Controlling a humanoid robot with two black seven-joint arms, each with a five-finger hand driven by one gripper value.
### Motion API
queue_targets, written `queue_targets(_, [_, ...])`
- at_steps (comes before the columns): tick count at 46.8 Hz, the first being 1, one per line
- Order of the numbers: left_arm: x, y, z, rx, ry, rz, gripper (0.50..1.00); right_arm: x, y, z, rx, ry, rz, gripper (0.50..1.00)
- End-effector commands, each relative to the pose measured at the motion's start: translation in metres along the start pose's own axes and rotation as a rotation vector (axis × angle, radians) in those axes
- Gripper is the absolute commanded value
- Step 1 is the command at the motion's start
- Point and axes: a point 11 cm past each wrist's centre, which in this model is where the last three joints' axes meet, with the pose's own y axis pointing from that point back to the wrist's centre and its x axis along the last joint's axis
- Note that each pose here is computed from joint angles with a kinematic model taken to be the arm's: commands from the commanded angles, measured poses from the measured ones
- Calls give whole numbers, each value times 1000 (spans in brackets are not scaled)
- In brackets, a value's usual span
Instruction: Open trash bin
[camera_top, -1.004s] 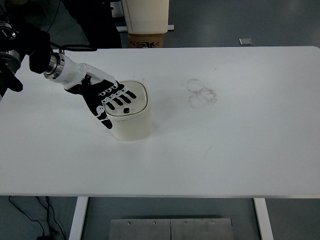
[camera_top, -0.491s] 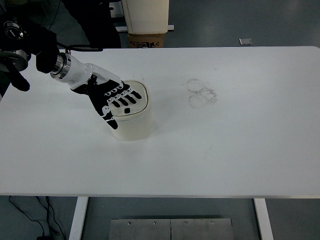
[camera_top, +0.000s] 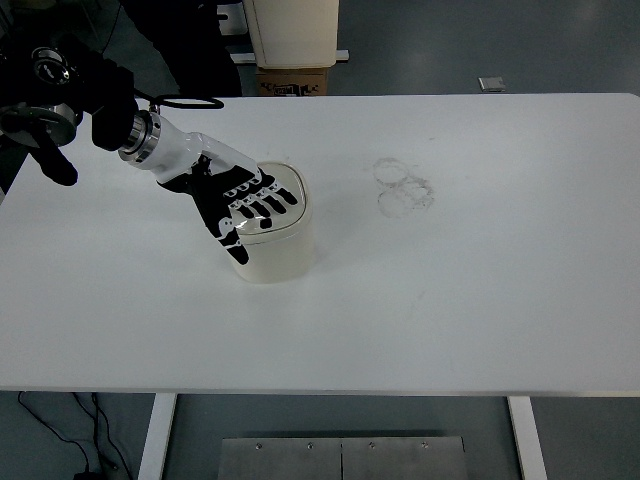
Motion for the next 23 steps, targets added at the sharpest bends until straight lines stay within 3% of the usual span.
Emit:
queue_targets(1, [7, 10, 10, -12, -16, 29, 1000, 0, 0, 0, 0, 0, 0, 991])
queue_targets(13, [14, 24, 25, -46, -16, 55, 1000, 0, 0, 0, 0, 0, 0, 991])
queue_targets(23, [42, 37, 13, -55, 63, 135, 1000, 0, 0, 0, 0, 0, 0, 991])
